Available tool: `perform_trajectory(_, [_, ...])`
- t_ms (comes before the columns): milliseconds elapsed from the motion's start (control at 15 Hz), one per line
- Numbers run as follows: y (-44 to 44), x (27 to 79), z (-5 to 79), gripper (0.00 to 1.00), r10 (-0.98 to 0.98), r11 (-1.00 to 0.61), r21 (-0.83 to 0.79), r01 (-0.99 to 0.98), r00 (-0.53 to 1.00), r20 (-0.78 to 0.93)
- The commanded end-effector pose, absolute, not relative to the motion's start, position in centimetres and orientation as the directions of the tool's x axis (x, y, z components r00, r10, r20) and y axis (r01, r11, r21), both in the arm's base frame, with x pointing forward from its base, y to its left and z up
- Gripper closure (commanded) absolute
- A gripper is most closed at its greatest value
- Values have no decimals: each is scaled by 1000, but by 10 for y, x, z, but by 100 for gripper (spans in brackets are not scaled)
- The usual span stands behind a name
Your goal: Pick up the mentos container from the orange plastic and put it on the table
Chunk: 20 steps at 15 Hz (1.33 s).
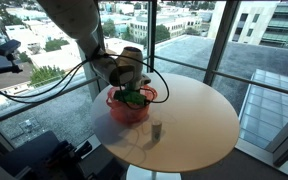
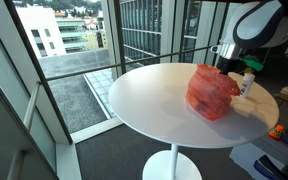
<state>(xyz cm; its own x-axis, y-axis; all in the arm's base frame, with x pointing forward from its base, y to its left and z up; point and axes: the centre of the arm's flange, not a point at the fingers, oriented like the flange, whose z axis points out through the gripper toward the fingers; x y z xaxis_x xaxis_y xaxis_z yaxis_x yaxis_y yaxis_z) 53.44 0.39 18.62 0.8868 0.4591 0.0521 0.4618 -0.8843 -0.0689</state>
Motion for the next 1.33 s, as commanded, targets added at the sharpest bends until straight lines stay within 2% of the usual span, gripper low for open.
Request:
perform_trajectory(0, [2, 536, 182, 0, 453, -889, -63, 454, 891, 33])
perform_trajectory(1267, [14, 522, 159, 0, 463, -886, -63, 459, 883, -75])
